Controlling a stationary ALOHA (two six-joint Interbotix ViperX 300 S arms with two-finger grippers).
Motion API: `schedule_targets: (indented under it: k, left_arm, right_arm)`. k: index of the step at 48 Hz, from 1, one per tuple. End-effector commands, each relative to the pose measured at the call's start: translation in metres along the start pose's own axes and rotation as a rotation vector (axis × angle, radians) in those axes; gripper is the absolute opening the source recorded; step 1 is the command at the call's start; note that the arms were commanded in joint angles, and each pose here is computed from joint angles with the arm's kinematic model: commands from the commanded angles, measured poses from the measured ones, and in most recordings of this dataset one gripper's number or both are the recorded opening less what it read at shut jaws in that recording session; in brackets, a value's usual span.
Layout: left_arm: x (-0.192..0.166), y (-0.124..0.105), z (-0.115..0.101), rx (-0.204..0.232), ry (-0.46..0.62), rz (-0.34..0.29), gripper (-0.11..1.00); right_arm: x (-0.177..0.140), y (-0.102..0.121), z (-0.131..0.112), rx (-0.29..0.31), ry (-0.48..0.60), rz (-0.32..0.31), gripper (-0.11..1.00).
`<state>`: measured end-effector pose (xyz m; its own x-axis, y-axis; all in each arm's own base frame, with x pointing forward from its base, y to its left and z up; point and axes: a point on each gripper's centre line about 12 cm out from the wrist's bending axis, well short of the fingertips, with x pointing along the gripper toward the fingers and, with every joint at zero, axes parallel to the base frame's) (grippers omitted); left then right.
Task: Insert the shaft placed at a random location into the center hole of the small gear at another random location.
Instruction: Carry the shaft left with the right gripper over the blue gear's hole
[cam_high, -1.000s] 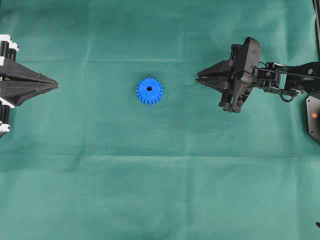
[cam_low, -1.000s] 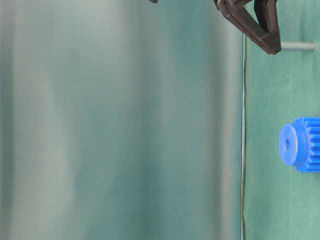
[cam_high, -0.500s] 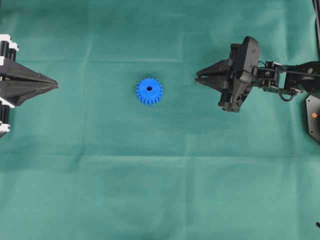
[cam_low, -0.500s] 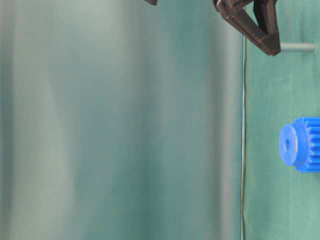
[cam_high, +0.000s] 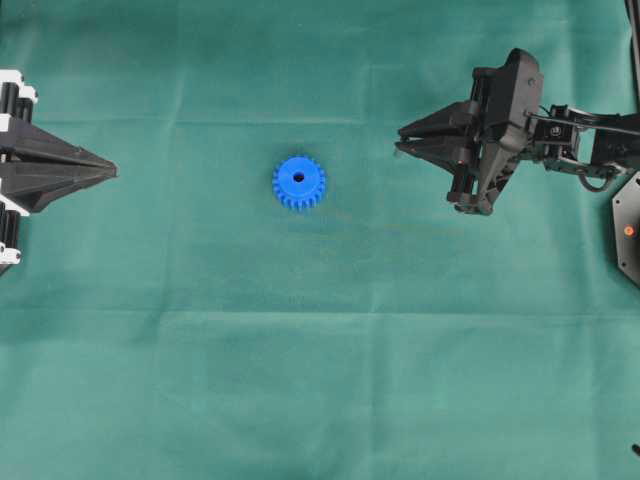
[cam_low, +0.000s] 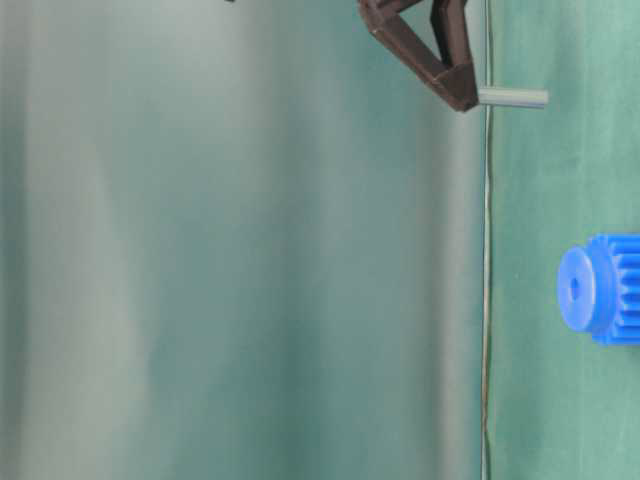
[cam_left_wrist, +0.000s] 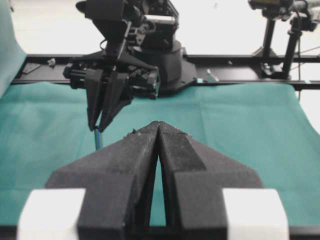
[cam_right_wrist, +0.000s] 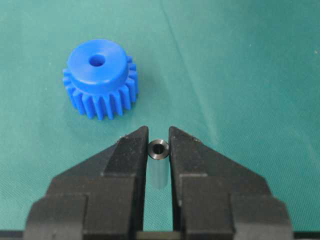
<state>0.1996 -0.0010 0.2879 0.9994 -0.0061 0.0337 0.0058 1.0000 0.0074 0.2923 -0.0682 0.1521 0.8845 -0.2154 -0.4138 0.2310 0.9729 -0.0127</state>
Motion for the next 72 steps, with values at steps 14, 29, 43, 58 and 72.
schedule_targets:
  k: [14, 29, 43, 58, 72]
  left_arm:
    - [0.003, 0.0, 0.007, 0.003, -0.014, -0.001, 0.0]
    - [0.003, 0.0, 0.007, 0.001, -0.014, -0.001, 0.0]
    - [0.003, 0.0, 0.007, 0.001, -0.014, -0.001, 0.0]
    - [0.003, 0.0, 0.007, 0.0, -0.015, -0.001, 0.0]
    - [0.003, 0.0, 0.007, 0.0, -0.014, -0.001, 0.0]
  right_arm:
    - [0.003, -0.001, 0.018, -0.009, -0.043, -0.002, 0.12]
    - [0.028, 0.011, 0.035, -0.021, -0.057, 0.029, 0.12]
    - [0.06, 0.027, 0.056, -0.034, -0.062, 0.064, 0.12]
    - [0.083, 0.035, 0.072, -0.041, -0.069, 0.08, 0.12]
    - [0.088, 0.041, 0.076, -0.044, -0.078, 0.091, 0.12]
